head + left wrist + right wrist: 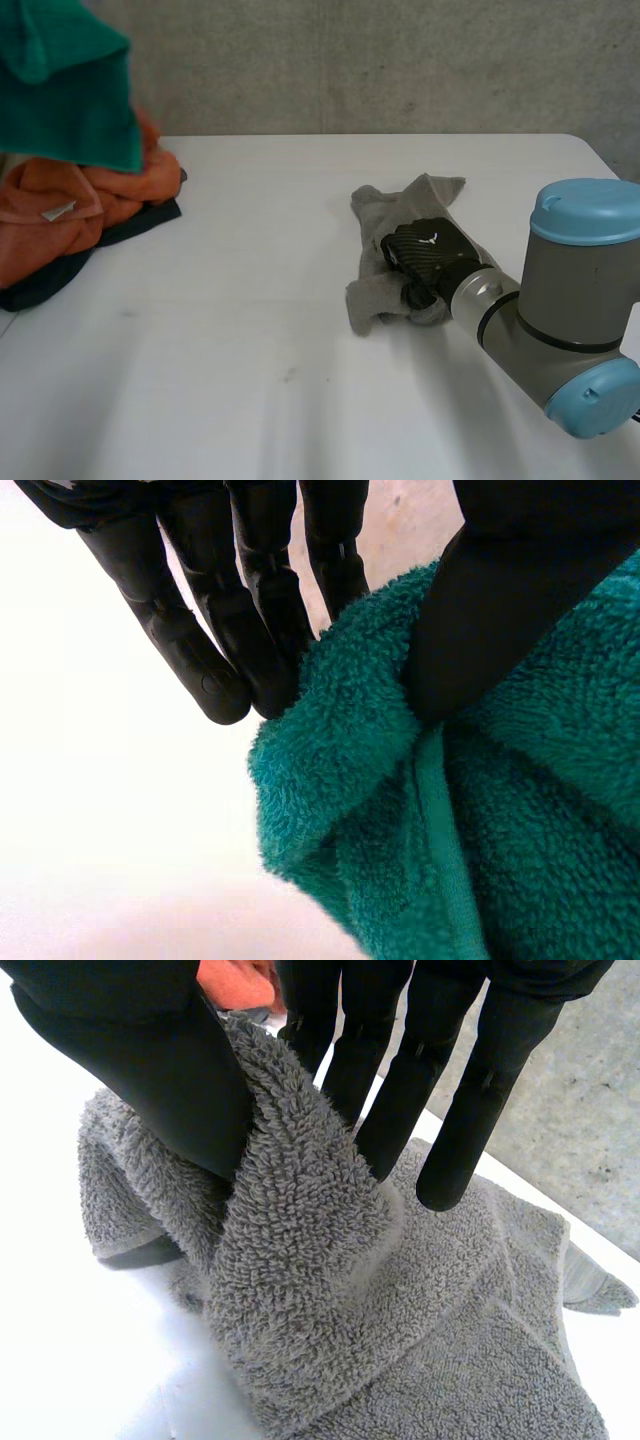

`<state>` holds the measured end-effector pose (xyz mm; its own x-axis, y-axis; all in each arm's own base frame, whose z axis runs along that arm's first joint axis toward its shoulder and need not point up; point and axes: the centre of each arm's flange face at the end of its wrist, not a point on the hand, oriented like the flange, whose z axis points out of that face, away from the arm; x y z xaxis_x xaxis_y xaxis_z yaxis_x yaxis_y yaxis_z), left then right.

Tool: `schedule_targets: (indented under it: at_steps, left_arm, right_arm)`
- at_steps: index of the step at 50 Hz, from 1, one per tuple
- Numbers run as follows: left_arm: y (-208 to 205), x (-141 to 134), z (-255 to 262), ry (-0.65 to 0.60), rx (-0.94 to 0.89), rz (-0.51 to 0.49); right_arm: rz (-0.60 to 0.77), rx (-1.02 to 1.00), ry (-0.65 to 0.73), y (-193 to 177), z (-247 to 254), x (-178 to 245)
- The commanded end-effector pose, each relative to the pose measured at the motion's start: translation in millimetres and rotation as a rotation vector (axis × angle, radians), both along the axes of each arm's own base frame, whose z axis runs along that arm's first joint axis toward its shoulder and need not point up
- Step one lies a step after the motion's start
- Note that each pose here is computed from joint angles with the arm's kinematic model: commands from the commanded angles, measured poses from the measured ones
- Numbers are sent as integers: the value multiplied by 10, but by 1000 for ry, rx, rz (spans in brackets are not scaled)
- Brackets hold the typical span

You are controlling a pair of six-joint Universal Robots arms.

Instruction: Fold the laundry.

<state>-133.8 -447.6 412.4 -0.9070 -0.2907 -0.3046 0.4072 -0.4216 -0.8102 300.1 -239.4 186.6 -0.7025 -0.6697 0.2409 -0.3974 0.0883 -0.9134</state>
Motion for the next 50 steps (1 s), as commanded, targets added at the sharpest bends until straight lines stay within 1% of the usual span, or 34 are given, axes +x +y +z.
schedule_targets:
  at_steps: [1, 4, 5, 8, 9, 14, 19, 23, 24, 26, 27, 30, 34, 35, 39, 40, 42, 45, 50]
  left_arm:
    - [-270, 93, -806, -52, 274, 3]
    - [-320, 56, -1100, -63, 348, -24]
    - [-332, 22, -1266, -72, 390, -47]
    - [-320, -36, -1420, -81, 432, -77]
    - [-285, -96, -1467, -88, 451, -98]
    - [-118, -227, -1410, -87, 463, -124]
    - [140, -397, -1263, -86, 460, -181]
    - [397, -611, -1241, -78, 481, -278]
    - [488, -699, -1265, -73, 493, -325]
    - [581, -786, -1283, -67, 504, -367]
    - [672, -866, -1300, -64, 515, -404]
    - [802, -966, -1343, -62, 541, -444]
    - [1034, -1088, -1415, -57, 589, -488]
    - [1128, -1121, -1435, -55, 605, -501]
    - [1369, -1183, -1410, -59, 619, -528]
    - [1421, -1196, -1405, -60, 622, -536]
    - [1530, -1226, -1401, -64, 631, -550]
    - [1766, -1293, -1437, -72, 678, -590]
    - [2153, -1385, -1616, -90, 815, -651]
  right_arm:
    - [15, 1, -2, 33, 9, 22]
    - [19, -1, -4, 41, 28, 27]
    - [19, -1, -4, 46, 34, 24]
    - [22, -3, -6, 53, 52, 27]
    - [24, -4, -7, 59, 67, 26]
    - [30, -17, -17, 61, 146, 31]
    - [65, -33, -35, 137, 319, 58]
    - [172, 3, -43, 418, 403, 143]
    - [260, 35, -47, 610, 393, 223]
    - [362, 83, -47, 825, 345, 306]
    - [449, 133, -40, 995, 276, 367]
    - [508, 192, -31, 1093, 178, 421]
    - [377, 150, -52, 751, 308, 380]
    - [287, 119, -62, 546, 405, 320]
    - [101, 91, -82, 137, 658, 88]
    - [77, 96, -81, 72, 699, 31]
    - [51, 106, -72, -21, 751, -51]
    - [36, 137, -17, -129, 790, -192]
    - [90, 161, 121, -160, 677, -263]
